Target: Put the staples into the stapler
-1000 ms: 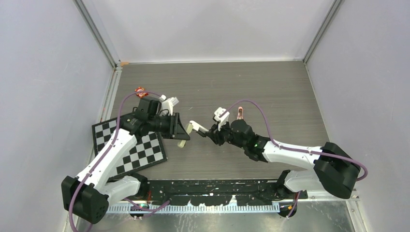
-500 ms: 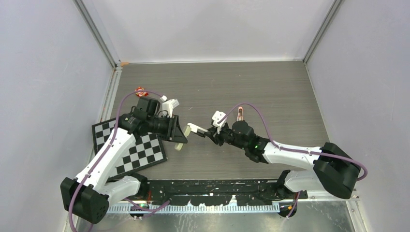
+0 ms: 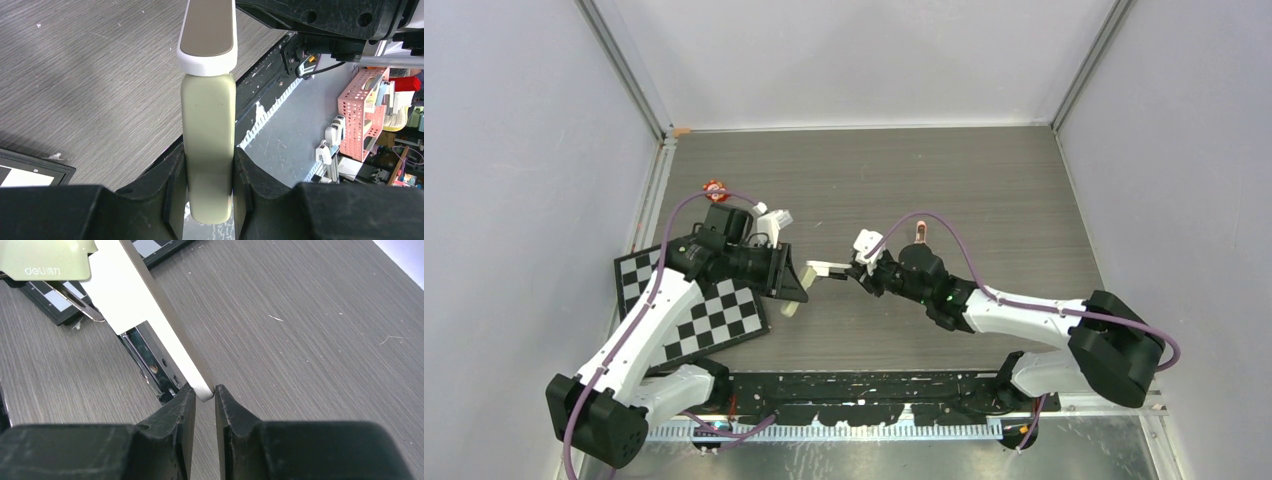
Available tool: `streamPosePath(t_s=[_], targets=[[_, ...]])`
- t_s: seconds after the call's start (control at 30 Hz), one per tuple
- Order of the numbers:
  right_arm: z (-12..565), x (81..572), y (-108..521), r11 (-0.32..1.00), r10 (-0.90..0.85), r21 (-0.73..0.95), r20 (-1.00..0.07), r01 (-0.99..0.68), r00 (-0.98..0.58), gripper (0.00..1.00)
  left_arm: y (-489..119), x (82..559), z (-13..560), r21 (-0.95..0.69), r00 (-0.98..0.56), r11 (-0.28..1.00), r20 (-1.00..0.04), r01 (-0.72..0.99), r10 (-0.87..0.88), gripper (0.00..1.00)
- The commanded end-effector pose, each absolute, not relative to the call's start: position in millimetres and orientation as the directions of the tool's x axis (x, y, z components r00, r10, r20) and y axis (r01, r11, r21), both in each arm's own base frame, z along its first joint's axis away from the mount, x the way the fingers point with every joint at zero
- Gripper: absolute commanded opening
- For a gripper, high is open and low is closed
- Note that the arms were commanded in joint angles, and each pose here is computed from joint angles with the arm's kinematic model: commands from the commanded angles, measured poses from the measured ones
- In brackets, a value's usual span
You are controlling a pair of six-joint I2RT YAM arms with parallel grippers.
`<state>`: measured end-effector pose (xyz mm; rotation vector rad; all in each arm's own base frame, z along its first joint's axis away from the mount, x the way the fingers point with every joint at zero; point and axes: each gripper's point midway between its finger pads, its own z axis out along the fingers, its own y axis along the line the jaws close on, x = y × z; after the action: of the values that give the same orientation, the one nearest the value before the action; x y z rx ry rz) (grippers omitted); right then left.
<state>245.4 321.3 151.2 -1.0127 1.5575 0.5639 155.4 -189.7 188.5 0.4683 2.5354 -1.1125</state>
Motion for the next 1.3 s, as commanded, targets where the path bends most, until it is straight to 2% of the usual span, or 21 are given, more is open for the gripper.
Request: streamPosePath(t_s=[0.0,0.13,0.43,0.6,0.67,0.97,1.13,1.2,1.27], targets=[[148,264,305,0.562,-0.344,-0.194,-0.939,-0.804,-0.013,0.26,-187,137,205,-0.659,-0.894,0.617,-0.404,0.431,0.193,0.00],[143,250,304,0.526,-0.340,-0.162,-0.940,-0.835,-0.032,0.31,-184,146,206,-0.630,-0.892,0.652,-0.416,0.423,0.177,0.00],[162,224,304,0.451,-0.306,-0.112,-0.951,-0.885,-0.035,0.68,-184,159,210,-0.616,-0.899,0.685,-0.417,0.389,0.135,0.00],[178,218,320,0.406,-0.280,-0.121,-0.960,-0.906,0.003,0.83,-185,158,214,-0.620,-0.896,0.680,-0.423,0.392,0.132,0.00],[182,217,330,0.390,-0.279,-0.139,-0.960,-0.910,0.027,0.85,-186,157,215,-0.626,-0.897,0.673,-0.421,0.393,0.133,0.00],[182,218,365,0.337,-0.303,-0.195,-0.949,-0.921,0.090,0.84,-188,149,215,-0.648,-0.901,0.649,-0.409,0.398,0.145,0.00],[177,221,374,0.327,-0.319,-0.207,-0.943,-0.922,0.099,0.78,-189,146,216,-0.659,-0.902,0.635,-0.404,0.403,0.152,0.00],[175,221,374,0.330,-0.320,-0.200,-0.943,-0.922,0.090,0.68,-189,146,216,-0.658,-0.902,0.636,-0.402,0.404,0.158,0.00],[172,219,373,0.333,-0.314,-0.188,-0.946,-0.924,0.079,0.47,-188,147,217,-0.651,-0.899,0.639,-0.407,0.410,0.162,0.00]])
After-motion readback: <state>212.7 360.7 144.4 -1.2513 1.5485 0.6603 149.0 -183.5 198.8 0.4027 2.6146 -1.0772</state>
